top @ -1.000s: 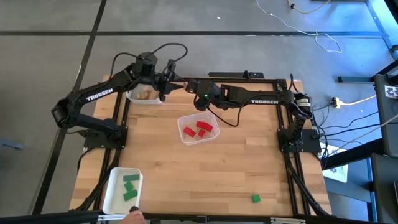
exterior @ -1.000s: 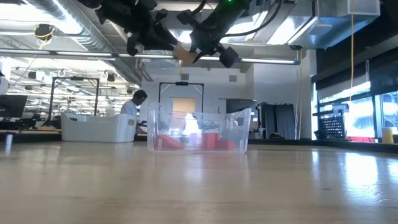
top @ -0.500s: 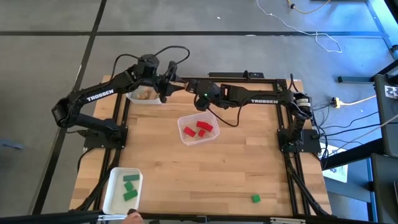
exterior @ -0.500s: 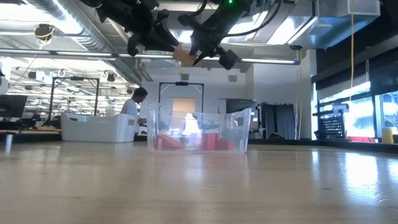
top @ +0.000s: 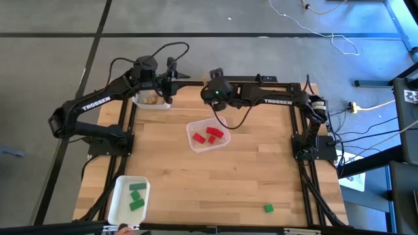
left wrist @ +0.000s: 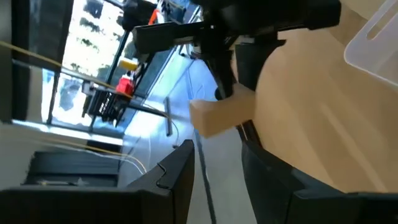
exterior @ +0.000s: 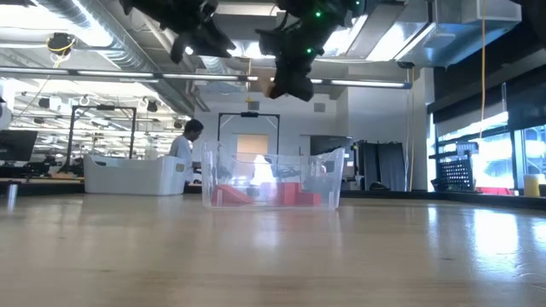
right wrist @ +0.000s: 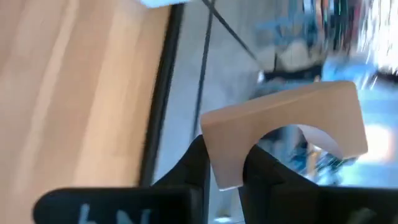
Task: Sort & place blocks by color
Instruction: Put the brown block into the gray bin
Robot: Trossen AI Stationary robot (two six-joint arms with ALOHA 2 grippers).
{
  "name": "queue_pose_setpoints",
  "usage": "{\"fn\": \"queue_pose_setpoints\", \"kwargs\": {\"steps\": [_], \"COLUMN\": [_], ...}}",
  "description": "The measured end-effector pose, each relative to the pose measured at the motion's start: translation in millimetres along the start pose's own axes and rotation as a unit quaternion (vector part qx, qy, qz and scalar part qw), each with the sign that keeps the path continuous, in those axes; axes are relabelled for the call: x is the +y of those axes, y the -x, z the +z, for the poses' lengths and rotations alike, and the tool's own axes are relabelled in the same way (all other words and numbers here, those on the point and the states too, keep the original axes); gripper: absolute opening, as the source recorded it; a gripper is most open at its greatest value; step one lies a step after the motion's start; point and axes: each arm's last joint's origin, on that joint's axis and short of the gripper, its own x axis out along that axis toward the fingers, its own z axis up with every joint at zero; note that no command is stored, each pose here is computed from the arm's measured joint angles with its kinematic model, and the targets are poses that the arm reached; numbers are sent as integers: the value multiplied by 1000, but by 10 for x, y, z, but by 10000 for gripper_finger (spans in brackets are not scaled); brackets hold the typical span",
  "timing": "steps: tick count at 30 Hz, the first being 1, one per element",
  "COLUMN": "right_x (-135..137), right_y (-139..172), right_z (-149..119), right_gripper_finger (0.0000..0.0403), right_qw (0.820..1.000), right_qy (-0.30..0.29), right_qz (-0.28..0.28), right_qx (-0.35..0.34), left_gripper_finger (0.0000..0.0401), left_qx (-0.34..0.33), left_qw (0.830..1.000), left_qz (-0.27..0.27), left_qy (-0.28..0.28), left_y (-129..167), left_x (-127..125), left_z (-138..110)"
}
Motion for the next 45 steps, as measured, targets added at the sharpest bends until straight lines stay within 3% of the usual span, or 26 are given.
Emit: {"fn": "queue_pose_setpoints", "kwargs": {"steps": [3,6,11,15,20,27,45], "right_x": [-41,-71,-109,-123,-118,-118,-118], "right_y": [-41,-81,-137,-165,-165,-165,-164], "right_z": [-53,-96,-152,-178,-171,-170,-171], "right_gripper_finger": [49,49,49,49,49,49,49], "right_qw": [994,977,925,887,865,864,865], "right_qy": [-110,-213,-370,-439,-467,-468,-466], "right_qz": [0,20,76,132,173,173,172], "right_qx": [4,-8,-33,-52,-65,-65,-65], "left_gripper_finger": [125,125,125,125,125,125,125], "left_qx": [5,17,47,58,59,55,35], "left_qw": [1000,998,993,989,987,981,985], "left_qz": [-8,-32,-92,-100,-95,-93,-96], "left_qy": [28,51,64,95,115,159,137], "left_y": [18,23,42,46,44,37,20], "left_x": [-16,-64,-183,-204,-197,-205,-228], "left_z": [-4,-24,-74,-84,-83,-46,47]}}
